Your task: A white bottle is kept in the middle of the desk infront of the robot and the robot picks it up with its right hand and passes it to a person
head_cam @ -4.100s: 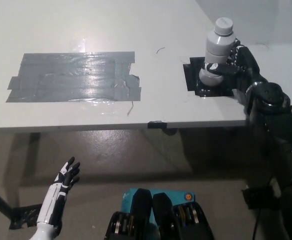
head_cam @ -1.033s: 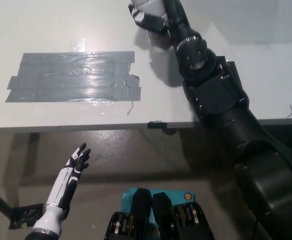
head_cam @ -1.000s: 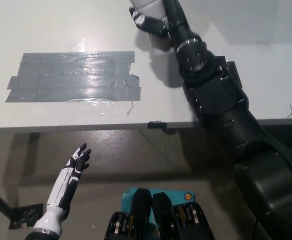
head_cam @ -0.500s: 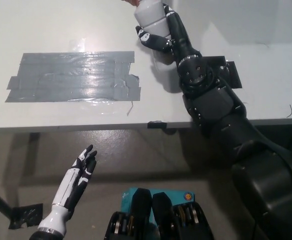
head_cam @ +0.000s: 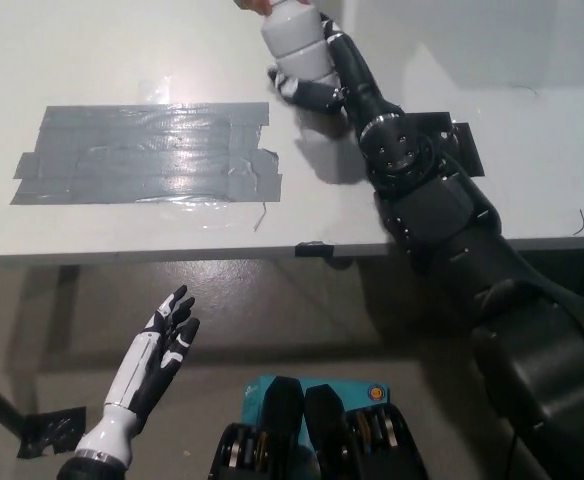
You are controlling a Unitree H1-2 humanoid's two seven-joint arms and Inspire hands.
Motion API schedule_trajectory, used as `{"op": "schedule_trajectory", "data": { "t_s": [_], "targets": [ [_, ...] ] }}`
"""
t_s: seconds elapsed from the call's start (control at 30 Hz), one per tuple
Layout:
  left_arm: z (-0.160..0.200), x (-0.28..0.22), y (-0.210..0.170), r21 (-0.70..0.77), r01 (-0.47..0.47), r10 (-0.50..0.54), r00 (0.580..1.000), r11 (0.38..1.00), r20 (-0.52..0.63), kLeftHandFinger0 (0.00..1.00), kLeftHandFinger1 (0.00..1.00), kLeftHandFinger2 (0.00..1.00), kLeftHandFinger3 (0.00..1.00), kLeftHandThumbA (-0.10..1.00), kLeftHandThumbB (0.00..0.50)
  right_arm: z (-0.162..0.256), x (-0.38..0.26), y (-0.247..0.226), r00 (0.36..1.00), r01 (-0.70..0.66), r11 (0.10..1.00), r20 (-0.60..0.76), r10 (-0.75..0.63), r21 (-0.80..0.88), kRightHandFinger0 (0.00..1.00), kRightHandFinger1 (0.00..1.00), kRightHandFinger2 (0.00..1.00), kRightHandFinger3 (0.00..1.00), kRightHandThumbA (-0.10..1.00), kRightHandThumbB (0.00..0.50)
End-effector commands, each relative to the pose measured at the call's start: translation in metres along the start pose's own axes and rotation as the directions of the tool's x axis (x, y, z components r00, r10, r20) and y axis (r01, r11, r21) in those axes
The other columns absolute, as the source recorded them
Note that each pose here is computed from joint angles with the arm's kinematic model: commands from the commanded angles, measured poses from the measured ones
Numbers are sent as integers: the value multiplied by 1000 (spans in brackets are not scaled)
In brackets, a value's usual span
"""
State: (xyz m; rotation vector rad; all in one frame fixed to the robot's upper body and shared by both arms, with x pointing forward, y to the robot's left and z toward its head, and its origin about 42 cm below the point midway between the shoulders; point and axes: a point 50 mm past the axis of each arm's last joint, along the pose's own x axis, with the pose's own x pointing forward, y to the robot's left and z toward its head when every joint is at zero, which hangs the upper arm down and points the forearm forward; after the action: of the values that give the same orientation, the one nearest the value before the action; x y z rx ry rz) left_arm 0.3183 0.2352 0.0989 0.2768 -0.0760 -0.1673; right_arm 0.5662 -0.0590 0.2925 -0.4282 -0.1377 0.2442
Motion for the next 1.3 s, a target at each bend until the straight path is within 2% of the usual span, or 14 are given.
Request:
{"op": "schedule_trajectory", "data": {
  "t_s": [0.0,0.2,0.3,0.4,0.53,0.67,0.8,0.87,0.9,1.07,1.13,1.17,1.27],
  "targets": [
    [13,7,6,29,5,-6,999,1000,43,1000,1000,1000,1000,881,245,36,9,-14,995,-46,998,91,49,-32,1000,1000,1000,1000,753,500],
    [13,8,5,28,11,-13,999,1000,45,1000,1000,1000,1000,873,237,36,8,-24,994,-24,999,109,27,-31,1000,1000,1000,1000,821,500],
    [15,8,7,29,20,-21,999,999,44,1000,1000,1000,1000,850,203,38,6,-34,991,39,998,128,-31,-57,1000,1000,1000,1000,888,500],
    [15,8,6,33,22,-24,999,999,48,1000,1000,1000,1000,861,210,39,4,-43,987,74,996,149,-66,-49,1000,1000,1000,1000,918,500],
    [15,10,5,48,20,-22,998,999,50,1000,1000,1000,1000,901,227,42,-1,-62,971,122,992,202,-124,23,1000,1000,1000,1000,873,500],
    [16,12,9,33,13,-15,998,999,58,1000,1000,1000,1000,906,259,57,-26,-102,924,200,977,319,-212,70,1000,1000,1000,1000,933,500],
    [17,16,14,38,-3,0,997,999,74,1000,1000,1000,1000,875,218,78,-97,-128,840,211,969,483,-246,126,1000,1000,1000,1000,895,500],
    [18,17,17,27,-8,6,997,1000,73,1000,1000,1000,1000,855,218,80,-130,-128,809,188,973,540,-231,134,1000,1000,1000,1000,871,493],
    [19,18,18,23,-12,10,997,1000,75,1000,1000,1000,1000,848,218,79,-149,-127,792,185,974,567,-227,131,1000,1000,1000,1000,905,500],
    [21,24,21,20,-36,34,996,999,88,1000,1000,1000,1000,898,229,69,-231,-112,718,120,980,668,-195,157,1000,1000,1000,1000,864,500],
    [21,26,22,12,-42,41,996,999,83,1000,1000,1000,1000,902,228,62,-260,-106,702,122,981,686,-192,150,1000,1000,1000,1000,860,500],
    [21,28,25,-2,-43,43,996,999,84,1000,1000,1000,1000,884,210,54,-281,-99,700,126,982,688,-191,144,1000,1000,1000,1000,873,500],
    [23,34,29,4,-45,44,995,999,94,1000,1000,1000,1000,905,218,36,-298,-92,717,143,980,668,-201,141,1000,1000,1000,1000,895,500]
  ]
}}
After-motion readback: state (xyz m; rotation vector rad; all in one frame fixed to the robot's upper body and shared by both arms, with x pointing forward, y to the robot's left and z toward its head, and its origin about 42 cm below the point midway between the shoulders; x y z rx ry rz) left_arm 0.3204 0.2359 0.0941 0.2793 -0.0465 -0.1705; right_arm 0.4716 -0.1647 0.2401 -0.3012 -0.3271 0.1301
